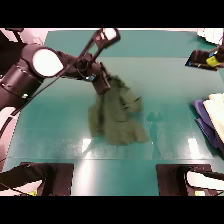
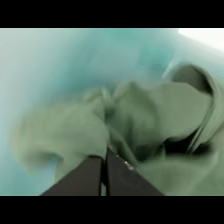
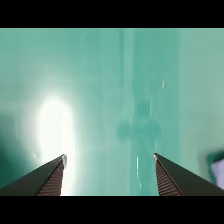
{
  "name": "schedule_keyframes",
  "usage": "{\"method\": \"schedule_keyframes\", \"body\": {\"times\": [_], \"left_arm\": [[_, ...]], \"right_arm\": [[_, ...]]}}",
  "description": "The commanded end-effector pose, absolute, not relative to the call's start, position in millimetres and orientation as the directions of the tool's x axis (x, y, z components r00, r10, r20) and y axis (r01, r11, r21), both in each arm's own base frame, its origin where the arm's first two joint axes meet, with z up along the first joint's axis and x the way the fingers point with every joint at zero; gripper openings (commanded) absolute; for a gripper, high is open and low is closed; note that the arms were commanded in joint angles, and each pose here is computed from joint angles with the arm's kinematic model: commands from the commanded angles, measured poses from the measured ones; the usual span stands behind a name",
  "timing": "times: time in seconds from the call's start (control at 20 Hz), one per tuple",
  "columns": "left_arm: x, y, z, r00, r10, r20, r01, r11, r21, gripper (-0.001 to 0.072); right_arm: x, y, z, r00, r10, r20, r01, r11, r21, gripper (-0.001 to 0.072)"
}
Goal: Fold the shirts.
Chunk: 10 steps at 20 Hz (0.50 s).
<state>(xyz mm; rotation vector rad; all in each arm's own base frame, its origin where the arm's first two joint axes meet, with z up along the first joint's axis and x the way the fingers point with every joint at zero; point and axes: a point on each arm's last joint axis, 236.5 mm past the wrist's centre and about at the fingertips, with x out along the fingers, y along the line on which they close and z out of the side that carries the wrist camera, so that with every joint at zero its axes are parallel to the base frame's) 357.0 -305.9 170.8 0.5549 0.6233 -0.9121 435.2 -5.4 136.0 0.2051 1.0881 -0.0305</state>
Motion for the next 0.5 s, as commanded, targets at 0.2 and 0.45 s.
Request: {"method": "schedule_keyframes", "body": {"times": [0.2,0.45], "left_arm": [[379.0,-273.5,78.1,0.494,-0.357,-0.793,0.81,0.521,0.27,0.0022],[405.3,-279.4,99.4,0.605,-0.382,-0.698,0.764,0.525,0.375,0.0022]], "right_arm": [[378.7,63.6,34.3,0.225,0.177,-0.958,-0.013,0.984,0.179,0.062],[323.8,144.3,26.2,0.109,0.443,-0.89,-0.092,0.896,0.435,0.0619]]}}
